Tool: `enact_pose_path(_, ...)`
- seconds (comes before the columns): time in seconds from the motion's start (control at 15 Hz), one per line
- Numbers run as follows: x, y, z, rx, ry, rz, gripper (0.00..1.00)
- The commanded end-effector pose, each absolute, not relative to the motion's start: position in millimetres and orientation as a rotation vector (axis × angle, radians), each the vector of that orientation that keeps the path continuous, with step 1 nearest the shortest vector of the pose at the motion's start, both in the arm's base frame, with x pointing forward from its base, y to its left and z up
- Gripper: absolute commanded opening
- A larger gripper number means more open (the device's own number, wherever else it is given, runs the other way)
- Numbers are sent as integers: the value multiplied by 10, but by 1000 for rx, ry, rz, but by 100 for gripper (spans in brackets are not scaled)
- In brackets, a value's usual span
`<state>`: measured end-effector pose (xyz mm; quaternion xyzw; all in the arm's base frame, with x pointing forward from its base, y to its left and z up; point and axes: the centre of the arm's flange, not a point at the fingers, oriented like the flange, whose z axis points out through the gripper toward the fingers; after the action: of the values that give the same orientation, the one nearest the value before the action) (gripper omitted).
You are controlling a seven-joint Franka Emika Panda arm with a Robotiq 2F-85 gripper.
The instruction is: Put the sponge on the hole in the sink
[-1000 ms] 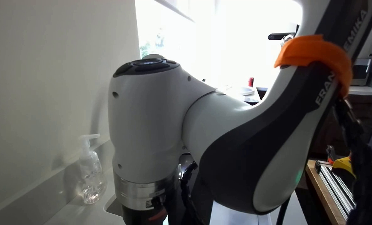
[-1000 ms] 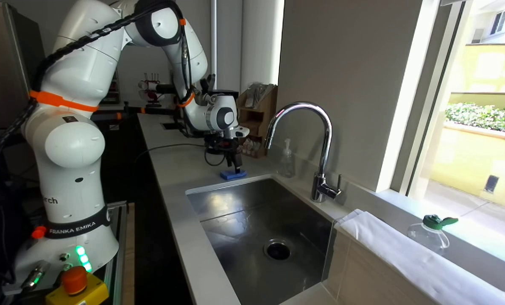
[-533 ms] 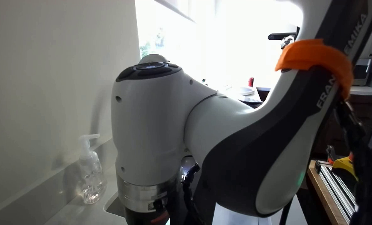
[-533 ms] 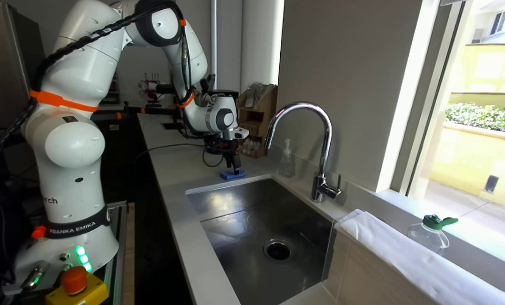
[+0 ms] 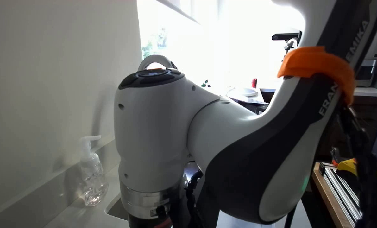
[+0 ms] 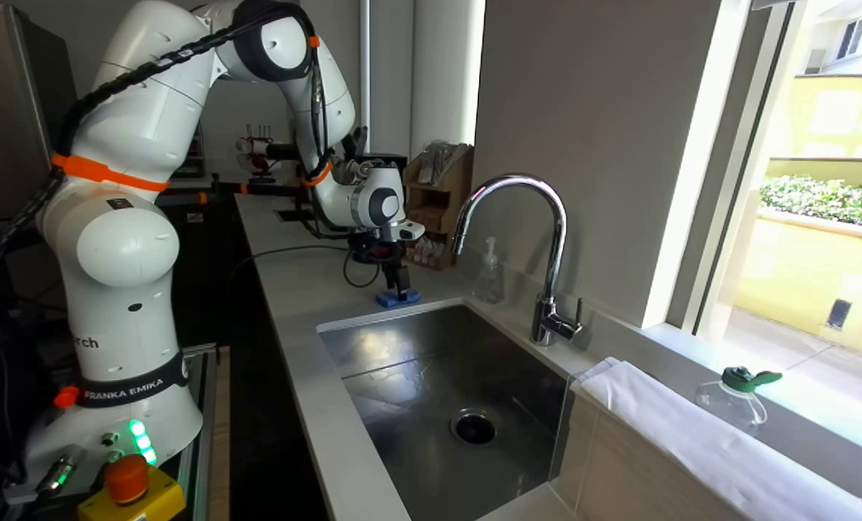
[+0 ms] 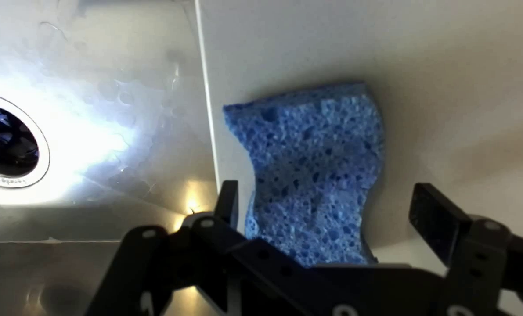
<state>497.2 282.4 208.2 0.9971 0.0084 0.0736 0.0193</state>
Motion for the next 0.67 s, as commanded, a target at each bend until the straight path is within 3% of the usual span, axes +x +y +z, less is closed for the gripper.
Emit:
enact_pose_path(0.0,4928,2853,1989,3116,-15,231,100)
enact_pose_path(0.33,4934,2858,1962,3116,-18,221,100)
enact_pose_path(0.4,4934,2859,1957,3116,-18,220,96)
enact_pose_path(0.47,4935,2857,1953,3116,-19,218,81)
enact_pose_path(0.53,4935,2855,1948,3117,-20,217,72)
enact_pose_path(0.6,4936,2855,1945,3116,-20,216,70)
